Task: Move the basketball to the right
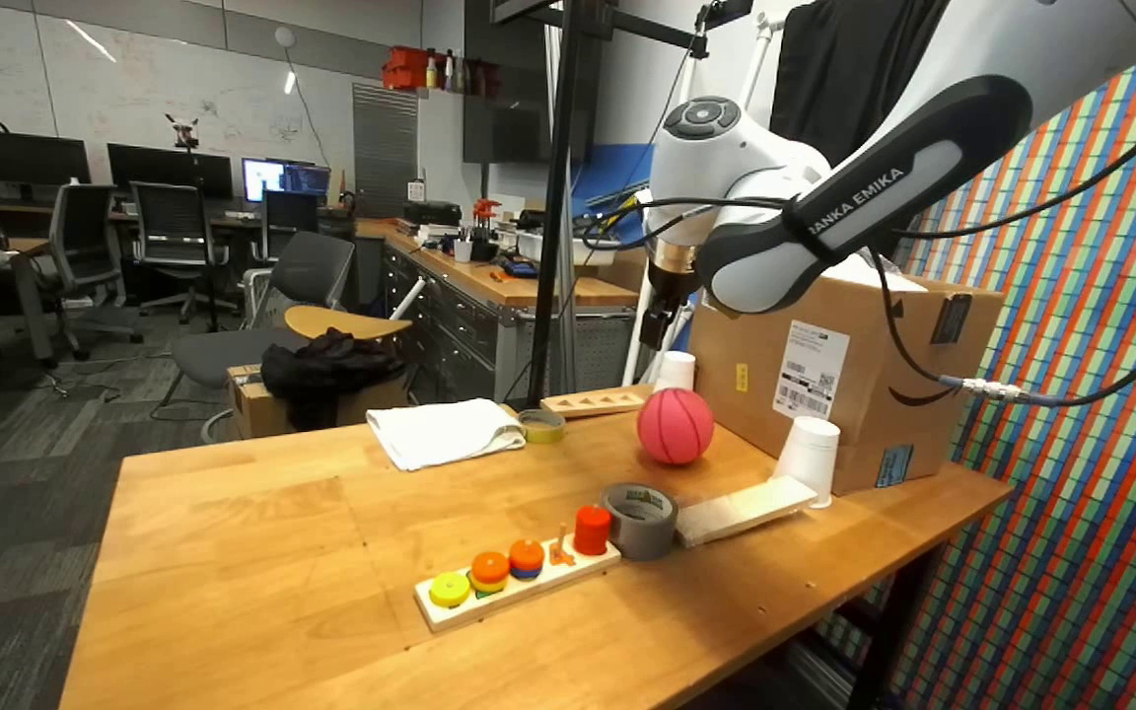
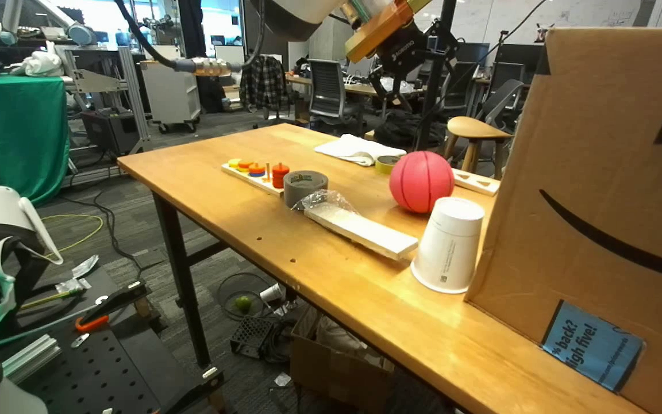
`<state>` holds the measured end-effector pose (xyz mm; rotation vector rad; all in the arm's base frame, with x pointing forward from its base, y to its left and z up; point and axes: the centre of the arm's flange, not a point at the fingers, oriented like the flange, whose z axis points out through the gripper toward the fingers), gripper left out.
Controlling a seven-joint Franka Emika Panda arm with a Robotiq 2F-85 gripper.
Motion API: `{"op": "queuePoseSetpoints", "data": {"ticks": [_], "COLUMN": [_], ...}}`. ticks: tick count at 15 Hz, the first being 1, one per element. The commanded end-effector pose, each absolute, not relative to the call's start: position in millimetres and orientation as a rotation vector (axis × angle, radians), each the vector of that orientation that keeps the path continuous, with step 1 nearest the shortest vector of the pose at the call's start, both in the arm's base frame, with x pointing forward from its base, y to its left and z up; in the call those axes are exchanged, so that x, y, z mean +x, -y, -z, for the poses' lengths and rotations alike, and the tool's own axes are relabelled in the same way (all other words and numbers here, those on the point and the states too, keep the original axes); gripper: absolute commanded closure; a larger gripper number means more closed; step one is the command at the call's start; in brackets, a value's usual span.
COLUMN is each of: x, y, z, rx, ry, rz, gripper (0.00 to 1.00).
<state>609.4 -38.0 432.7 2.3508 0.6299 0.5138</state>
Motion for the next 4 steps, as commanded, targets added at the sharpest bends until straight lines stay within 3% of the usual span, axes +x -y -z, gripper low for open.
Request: {"op": "queuePoseSetpoints", "data": {"ticks": [1,4], "x": [609.3,609.4], "y": [40.7,42.5], "z": [-432.4,-432.3], "rx": [2.352,2.352], "ry": [-0.625,-0.622], "rz": [-0.511,-0.510], "gripper": [0.00,0.00]}}
